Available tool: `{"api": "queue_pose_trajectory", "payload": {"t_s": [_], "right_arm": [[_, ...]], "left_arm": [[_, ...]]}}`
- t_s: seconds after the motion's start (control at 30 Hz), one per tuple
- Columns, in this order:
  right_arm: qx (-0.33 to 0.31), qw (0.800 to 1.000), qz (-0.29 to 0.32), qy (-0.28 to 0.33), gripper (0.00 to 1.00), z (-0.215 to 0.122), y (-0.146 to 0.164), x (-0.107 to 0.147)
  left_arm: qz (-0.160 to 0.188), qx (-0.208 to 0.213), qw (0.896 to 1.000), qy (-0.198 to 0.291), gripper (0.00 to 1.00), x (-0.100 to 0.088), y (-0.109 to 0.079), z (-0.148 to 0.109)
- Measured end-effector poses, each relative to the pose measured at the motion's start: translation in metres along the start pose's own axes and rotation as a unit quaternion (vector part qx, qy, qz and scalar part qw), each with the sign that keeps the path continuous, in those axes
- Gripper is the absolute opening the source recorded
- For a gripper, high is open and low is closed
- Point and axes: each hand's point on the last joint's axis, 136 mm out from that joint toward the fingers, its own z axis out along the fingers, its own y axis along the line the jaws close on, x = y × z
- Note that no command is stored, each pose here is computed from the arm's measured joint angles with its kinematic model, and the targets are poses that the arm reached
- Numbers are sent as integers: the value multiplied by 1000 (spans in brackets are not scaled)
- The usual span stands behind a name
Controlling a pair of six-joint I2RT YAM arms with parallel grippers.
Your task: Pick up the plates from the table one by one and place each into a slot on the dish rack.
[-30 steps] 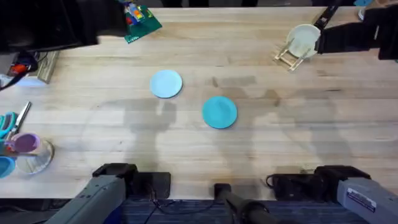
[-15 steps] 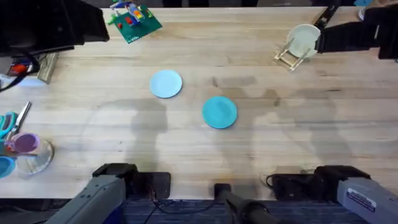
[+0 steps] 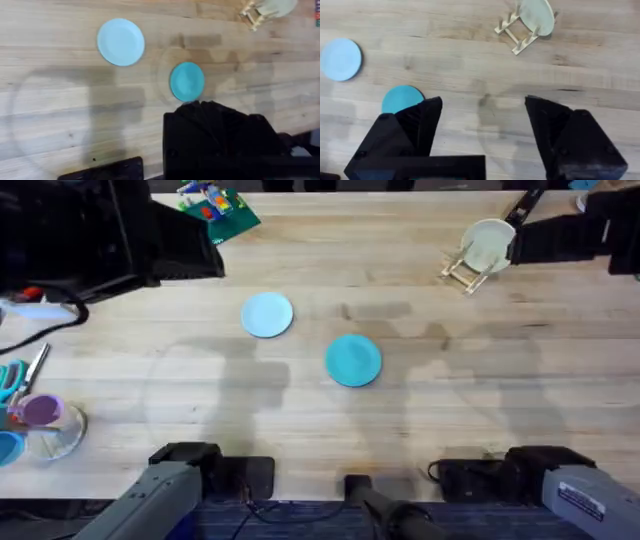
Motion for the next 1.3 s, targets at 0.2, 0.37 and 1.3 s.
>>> {"api": "queue_pose_trajectory", "payload": {"t_s": [0.2, 0.37, 1.3], "right_arm": [[0, 1000, 0, -1, 995, 0, 0, 0], [0, 1000, 0, -1, 995, 0, 0, 0], [0, 1000, 0, -1, 995, 0, 0, -1]], "left_arm": [[-7, 29, 999, 23, 42, 10, -9, 2], [-19, 46, 997, 55, 42, 23, -7, 19], [-50, 172, 975, 129, 41, 67, 7, 129]]}}
